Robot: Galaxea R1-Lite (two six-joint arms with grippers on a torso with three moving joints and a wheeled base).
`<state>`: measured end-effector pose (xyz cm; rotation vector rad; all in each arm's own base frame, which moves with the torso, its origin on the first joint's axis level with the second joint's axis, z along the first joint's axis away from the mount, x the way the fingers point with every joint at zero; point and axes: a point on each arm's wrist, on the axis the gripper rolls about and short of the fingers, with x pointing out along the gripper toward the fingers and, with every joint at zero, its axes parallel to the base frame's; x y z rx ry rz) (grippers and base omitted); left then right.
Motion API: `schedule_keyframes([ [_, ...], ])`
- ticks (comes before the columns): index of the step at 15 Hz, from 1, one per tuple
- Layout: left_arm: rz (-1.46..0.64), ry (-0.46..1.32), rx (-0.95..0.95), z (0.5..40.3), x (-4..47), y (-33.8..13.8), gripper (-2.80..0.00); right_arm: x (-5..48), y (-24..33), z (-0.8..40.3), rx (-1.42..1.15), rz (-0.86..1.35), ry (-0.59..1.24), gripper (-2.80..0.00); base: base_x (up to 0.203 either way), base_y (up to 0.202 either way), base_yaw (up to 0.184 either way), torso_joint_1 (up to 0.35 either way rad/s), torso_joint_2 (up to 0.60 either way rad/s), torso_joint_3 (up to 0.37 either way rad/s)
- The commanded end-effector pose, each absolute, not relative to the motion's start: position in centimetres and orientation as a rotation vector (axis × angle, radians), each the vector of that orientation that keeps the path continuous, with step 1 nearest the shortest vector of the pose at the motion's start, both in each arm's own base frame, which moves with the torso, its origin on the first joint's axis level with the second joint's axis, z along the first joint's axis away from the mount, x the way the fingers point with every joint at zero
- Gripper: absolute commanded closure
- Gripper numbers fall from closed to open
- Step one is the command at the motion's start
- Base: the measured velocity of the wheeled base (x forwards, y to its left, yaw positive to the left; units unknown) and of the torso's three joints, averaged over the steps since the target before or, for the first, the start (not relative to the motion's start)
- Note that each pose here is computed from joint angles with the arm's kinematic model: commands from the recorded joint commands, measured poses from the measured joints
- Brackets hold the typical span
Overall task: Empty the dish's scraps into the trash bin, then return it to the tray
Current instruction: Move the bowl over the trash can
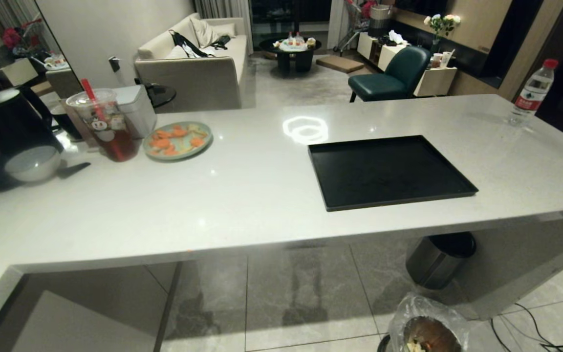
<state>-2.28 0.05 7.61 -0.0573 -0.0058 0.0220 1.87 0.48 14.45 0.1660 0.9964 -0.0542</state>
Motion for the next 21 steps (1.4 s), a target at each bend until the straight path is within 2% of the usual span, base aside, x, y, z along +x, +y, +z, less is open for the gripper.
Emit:
schedule_keyframes([
  [1,0.023,-0.005,-0.058,7.6,-2.3,0.1,0.0,2.0,0.6,14.5,0.168,-0.055,1.007,0.0,0.0,0.0,0.0,-0.163,0.48,0.297],
  [13,0.023,-0.005,-0.058,7.6,-2.3,0.1,0.0,2.5,1.0,15.5,0.245,-0.041,0.965,0.0,0.0,0.0,0.0,-0.153,0.52,0.363],
  [21,0.022,-0.005,-0.058,7.6,-2.3,0.1,0.0,3.4,1.5,16.7,0.248,-0.043,0.964,0.0,0.0,0.0,0.0,-0.059,0.47,0.399],
])
